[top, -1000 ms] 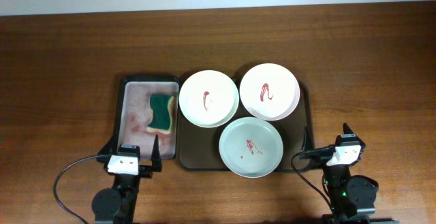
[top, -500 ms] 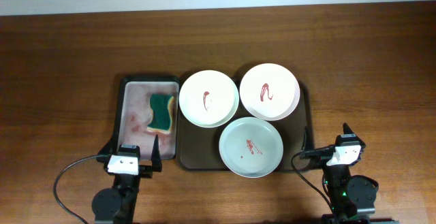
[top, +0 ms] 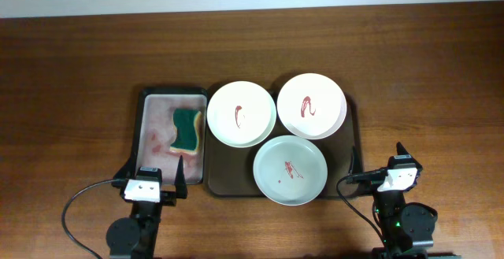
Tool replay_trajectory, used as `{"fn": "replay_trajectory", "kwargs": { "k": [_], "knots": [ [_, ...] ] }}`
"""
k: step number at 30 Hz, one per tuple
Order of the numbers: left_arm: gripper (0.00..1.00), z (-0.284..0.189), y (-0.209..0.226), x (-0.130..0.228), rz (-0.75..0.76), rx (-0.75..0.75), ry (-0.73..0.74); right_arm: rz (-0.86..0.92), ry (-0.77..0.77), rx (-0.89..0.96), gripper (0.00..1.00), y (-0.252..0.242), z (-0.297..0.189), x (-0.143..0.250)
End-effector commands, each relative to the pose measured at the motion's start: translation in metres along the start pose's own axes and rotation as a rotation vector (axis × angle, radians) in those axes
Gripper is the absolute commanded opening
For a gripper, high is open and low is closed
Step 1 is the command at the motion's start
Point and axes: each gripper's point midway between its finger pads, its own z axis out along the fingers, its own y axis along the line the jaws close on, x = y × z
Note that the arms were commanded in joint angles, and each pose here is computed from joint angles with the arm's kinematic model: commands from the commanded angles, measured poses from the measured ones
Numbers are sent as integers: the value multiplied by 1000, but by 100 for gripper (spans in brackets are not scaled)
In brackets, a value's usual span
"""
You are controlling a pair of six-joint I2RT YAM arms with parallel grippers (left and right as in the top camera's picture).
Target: Clean dirty plates on tray and stack at the side
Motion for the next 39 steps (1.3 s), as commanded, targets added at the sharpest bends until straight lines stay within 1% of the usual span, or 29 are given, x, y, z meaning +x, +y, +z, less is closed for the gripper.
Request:
{"fn": "replay_trajectory", "kwargs": {
  "k": [1,24,31,35,39],
  "knots": [
    [99,0,-2,1,17,9,-2,5,3,-2,99,0,0,2],
    [99,0,-2,1,17,9,-2,5,-3,-17,99,2,0,1],
    [99,0,4,-1,21,-26,-7,9,-4,-25,99,4,0,0],
    [100,0,3,-11,21,-17,-48,7,-39,-36,99,6,-1,-10],
    [99,-2,3,-17,22,-17,-53,6,-54,-35,99,5,-5,-23]
  ]
}}
